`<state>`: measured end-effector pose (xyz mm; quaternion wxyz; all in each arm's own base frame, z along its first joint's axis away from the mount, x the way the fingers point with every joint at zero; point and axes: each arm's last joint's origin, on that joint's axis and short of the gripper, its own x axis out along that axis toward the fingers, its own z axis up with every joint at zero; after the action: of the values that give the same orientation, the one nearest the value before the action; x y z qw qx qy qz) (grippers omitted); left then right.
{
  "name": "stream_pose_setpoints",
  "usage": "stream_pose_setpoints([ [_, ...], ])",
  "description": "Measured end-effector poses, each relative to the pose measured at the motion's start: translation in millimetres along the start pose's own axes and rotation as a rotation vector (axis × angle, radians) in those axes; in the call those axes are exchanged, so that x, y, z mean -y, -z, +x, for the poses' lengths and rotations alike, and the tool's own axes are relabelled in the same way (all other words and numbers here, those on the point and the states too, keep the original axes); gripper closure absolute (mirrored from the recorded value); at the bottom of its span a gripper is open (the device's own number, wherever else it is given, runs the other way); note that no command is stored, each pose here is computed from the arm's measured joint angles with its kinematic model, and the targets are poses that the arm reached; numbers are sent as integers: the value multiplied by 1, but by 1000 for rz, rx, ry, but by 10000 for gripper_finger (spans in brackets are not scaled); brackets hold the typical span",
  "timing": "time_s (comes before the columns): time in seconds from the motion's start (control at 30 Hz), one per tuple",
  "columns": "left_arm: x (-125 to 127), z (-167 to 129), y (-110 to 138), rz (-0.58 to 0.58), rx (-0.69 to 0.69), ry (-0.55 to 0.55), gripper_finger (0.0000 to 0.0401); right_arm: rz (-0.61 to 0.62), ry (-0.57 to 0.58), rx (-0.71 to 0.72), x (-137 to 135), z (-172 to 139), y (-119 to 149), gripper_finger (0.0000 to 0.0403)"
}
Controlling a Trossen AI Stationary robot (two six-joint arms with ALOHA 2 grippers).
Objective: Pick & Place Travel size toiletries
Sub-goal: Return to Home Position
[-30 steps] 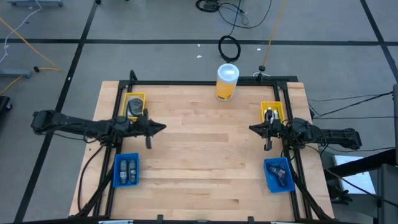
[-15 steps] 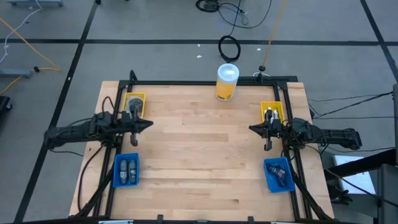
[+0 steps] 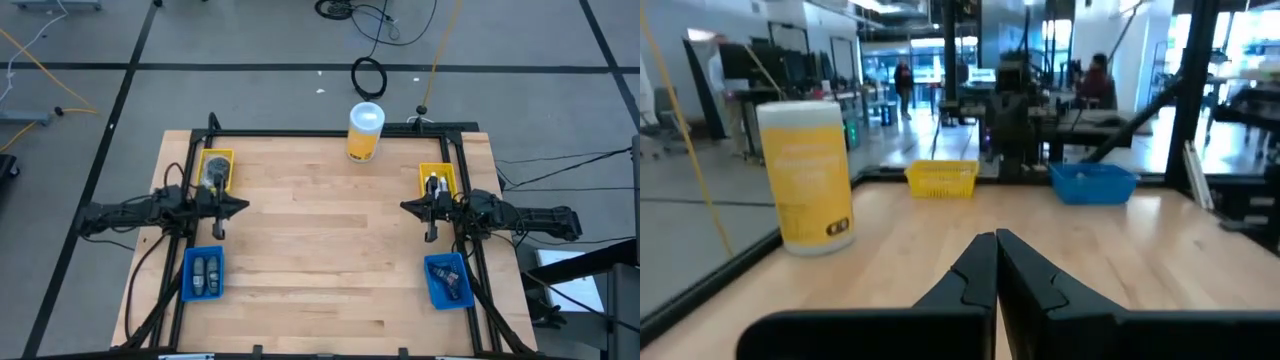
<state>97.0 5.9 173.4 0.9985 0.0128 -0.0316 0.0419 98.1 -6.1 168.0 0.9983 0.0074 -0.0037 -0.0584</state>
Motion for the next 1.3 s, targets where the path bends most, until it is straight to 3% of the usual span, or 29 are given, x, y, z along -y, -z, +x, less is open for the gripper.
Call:
stream_pose_setpoints([
  [0.17, 2, 0, 0, 44, -4, 27, 394, 0, 0, 2, 0, 0, 0, 403],
  [0.97, 5, 0, 4, -20, -48, 57, 393, 0, 0, 4, 0, 0, 0, 403],
  [1.17, 6, -1, 3, 94, -40, 72, 393, 1, 0, 4, 0, 0, 0, 403],
  [1.3, 6, -1, 3, 101, -38, 66, 393, 0, 0, 4, 0, 0, 0, 403],
])
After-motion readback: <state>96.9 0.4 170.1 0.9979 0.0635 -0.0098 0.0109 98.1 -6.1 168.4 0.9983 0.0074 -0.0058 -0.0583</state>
